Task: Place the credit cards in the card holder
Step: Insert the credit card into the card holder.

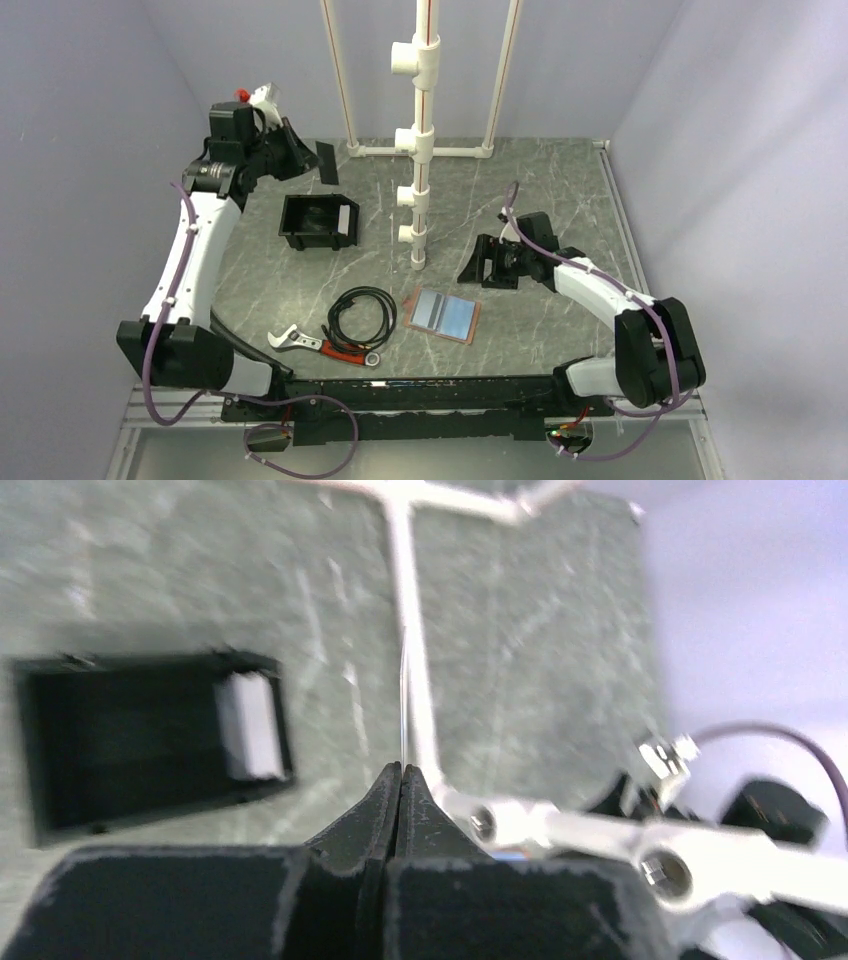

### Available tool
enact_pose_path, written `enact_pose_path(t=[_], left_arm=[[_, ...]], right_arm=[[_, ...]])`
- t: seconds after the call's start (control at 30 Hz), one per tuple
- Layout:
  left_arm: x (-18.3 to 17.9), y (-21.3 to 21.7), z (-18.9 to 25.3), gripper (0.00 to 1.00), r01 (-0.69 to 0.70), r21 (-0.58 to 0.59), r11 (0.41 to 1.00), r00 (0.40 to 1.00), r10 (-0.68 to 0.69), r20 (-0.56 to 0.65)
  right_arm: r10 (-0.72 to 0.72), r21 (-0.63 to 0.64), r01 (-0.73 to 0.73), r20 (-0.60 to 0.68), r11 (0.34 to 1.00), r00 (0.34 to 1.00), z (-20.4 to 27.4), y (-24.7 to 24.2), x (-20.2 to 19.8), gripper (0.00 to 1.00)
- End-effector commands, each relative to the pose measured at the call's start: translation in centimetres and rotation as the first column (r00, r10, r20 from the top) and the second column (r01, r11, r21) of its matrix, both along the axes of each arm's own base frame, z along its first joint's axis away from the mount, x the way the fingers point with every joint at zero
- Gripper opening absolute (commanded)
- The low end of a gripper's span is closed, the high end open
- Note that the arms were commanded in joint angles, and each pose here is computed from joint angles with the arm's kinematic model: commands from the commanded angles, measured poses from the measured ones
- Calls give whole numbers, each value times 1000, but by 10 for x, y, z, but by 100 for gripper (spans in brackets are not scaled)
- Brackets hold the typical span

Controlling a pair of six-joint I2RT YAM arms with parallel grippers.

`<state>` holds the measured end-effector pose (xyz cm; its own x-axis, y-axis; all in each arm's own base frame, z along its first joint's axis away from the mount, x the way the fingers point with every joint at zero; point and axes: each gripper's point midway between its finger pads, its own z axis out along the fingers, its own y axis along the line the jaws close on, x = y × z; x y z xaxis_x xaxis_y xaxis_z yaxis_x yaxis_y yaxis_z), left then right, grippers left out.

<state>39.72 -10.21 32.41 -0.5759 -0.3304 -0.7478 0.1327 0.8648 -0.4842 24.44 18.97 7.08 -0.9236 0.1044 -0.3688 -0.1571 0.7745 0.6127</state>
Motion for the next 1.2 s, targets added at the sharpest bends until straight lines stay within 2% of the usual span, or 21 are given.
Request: enact_pose_path(t=[0.0,0.13,0.3,0.43,0.7,0.83,0.9,1.0,1.03,1.07,1.1,1.13,1.17], left_arm=[[-50,-52,-20,0,200,-296,934,962,-245,-123],[-108,-79,-50,0,284,-446,849,906,-389,-164],[-170,-128,-93,0,349,-606,715,832,-534,-152],[-199,-166,-118,0,435,-616,657,778,-618,-110],[-216,-194,-130,0,496,-628,599,733,-677,-66],[-219,-204,-139,0,499,-636,588,718,-692,-77],[-218,-205,-139,0,500,-643,581,718,-693,-67],[-217,-205,-141,0,497,-634,593,721,-688,-78],[-216,-205,-141,0,497,-629,598,724,-685,-79],[-216,-204,-142,0,495,-626,603,726,-683,-84],[-217,-203,-145,0,490,-620,613,724,-682,-102],[-217,-201,-151,5,477,-603,639,727,-673,-137],[-212,-197,-161,19,449,-558,698,748,-635,-194]], right_arm=[[78,230,-96,86,968,993,50,24,3,82],[149,385,-177,103,906,984,65,43,-18,83],[190,466,-212,94,859,977,77,67,-41,87],[228,527,-225,61,819,972,85,86,-57,85],[228,588,-203,34,783,973,88,86,-73,74],[238,619,-215,47,756,970,97,88,-78,61],[243,631,-225,60,742,968,102,89,-80,52],[252,653,-233,67,720,965,107,88,-85,29],[253,659,-234,68,715,965,108,87,-87,18],[251,658,-228,61,718,966,107,86,-88,2],[248,647,-216,42,731,968,102,85,-88,0],[239,622,-202,25,757,971,95,84,-87,0],[218,572,-174,-7,801,976,83,81,-84,0]])
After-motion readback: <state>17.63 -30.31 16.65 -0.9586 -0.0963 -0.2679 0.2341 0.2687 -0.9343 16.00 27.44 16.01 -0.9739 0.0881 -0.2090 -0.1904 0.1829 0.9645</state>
